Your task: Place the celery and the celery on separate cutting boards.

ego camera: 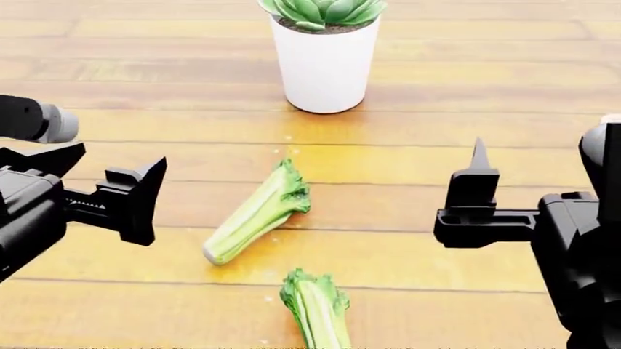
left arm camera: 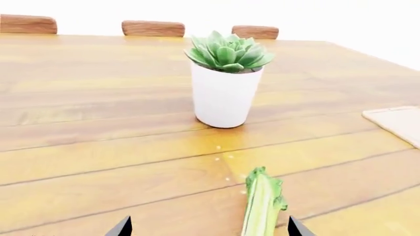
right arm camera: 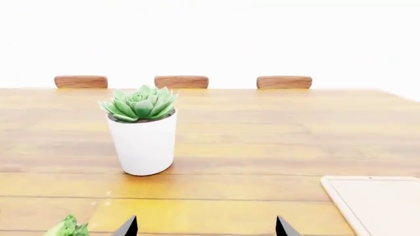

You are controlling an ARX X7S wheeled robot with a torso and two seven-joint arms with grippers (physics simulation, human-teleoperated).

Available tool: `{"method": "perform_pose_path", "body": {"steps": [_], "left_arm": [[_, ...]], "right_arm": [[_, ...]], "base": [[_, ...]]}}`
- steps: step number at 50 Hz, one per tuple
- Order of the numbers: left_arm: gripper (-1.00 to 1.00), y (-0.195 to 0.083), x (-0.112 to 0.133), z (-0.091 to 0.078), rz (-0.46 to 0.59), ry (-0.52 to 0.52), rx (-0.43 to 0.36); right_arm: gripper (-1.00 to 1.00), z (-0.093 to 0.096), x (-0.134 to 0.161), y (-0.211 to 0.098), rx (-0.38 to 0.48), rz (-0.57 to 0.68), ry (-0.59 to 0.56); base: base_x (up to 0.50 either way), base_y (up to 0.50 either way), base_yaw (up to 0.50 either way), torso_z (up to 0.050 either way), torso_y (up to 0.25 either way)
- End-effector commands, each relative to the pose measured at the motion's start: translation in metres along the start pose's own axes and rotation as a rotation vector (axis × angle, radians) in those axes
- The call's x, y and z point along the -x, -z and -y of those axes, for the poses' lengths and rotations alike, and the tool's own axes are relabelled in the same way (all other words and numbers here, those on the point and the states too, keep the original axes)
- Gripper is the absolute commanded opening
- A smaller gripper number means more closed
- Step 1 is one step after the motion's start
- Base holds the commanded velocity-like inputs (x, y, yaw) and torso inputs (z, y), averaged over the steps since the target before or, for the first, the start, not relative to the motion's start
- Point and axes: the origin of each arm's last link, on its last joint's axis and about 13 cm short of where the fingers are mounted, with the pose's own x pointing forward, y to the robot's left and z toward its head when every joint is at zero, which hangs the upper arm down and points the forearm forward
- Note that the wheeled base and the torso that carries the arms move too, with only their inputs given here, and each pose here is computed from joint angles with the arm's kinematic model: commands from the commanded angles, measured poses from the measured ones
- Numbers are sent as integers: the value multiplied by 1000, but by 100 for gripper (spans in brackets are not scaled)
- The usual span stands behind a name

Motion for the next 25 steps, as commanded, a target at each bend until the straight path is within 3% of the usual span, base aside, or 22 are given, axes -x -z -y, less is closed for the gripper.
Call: {"method": "perform_pose_path", "body": {"steps": [1,12,19,25], "left_arm": [[100,8,-12,13,-62,100,23],[100,17,-48,40,-111,218,45],[100,22,-72,31,-149,173,47],[100,45,-87,33,-208,165,48]], "right_arm": [[100,-2,4,-1,9,-44,0],[100,-1,9,-4,12,-41,1],[100,-1,11,1,3,-50,-4],[100,0,12,8,-10,-60,-4]], "base": [[0,0,0,0,0],[0,0,0,0,0],[0,0,0,0,0],[0,0,0,0,0]]}}
